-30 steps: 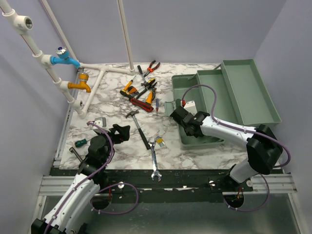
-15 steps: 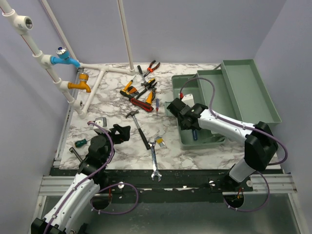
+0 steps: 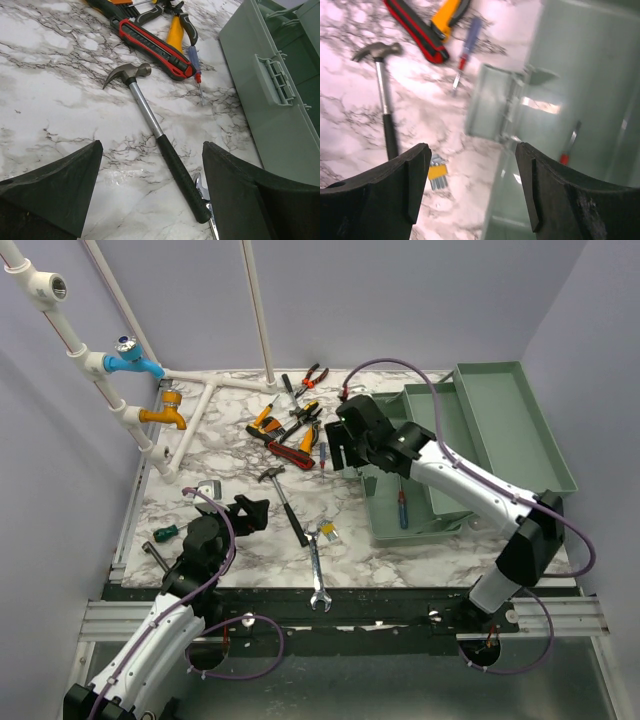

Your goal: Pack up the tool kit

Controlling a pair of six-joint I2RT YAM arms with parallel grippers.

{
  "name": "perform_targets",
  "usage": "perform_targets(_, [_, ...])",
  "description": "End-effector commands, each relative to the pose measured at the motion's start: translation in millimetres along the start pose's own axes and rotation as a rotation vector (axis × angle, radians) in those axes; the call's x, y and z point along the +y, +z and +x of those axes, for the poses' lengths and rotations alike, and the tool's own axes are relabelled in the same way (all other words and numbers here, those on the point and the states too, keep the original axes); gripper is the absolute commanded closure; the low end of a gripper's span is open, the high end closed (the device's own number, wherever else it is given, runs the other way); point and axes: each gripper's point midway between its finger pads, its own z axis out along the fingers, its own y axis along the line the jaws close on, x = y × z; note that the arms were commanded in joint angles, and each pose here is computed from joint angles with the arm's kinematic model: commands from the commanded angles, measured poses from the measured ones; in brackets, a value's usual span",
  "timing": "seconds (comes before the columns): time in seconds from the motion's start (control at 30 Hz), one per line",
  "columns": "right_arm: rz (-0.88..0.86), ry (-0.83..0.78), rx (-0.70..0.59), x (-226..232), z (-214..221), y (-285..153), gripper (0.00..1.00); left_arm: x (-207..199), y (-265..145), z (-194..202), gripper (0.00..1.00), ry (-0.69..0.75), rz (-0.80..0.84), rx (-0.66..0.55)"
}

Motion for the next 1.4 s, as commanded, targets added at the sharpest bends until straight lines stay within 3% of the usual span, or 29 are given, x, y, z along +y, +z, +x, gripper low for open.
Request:
perform_targets(0.0, [-0.203,-0.098,-0.012,52.5,-17.2,33.6,0.21,-12.2,-1.3,-9.8,0.16,0.006,0.053,-0.022])
perform_targets(0.37, [-0.277,-0.227,0.022,108.1,-27.5,130.7,0.21,-23.4,-2.0,-5.1,0.01,0.021,0.114,0.012])
perform_targets(0.77, [-0.323,-0.265,0.073,125.6,-21.7,200.1,0.22,-1.2,1.9,-20.1,0.01,-0.139,-0.135,0.065])
perform_targets(0.93, [-0.24,-0.232,-0.019,107.3,-51.8,183.0,0.23,-13.3,17.3,-25.6,0.01,-0.178,-0.185,0.196])
perform_targets(1.17, [-0.018,-0.095,-0.234,41.7,-130.4,110.5,0.23,-32.4,64.4,-30.8,0.01,-0.268,-0.343,0.424])
perform_targets(1.37, [0.053,-0.023,-0.359,-0.9,-158.9,41.3,0.23,-36.5,108.9,-39.9,0.01,-0.292,-0.497,0.508])
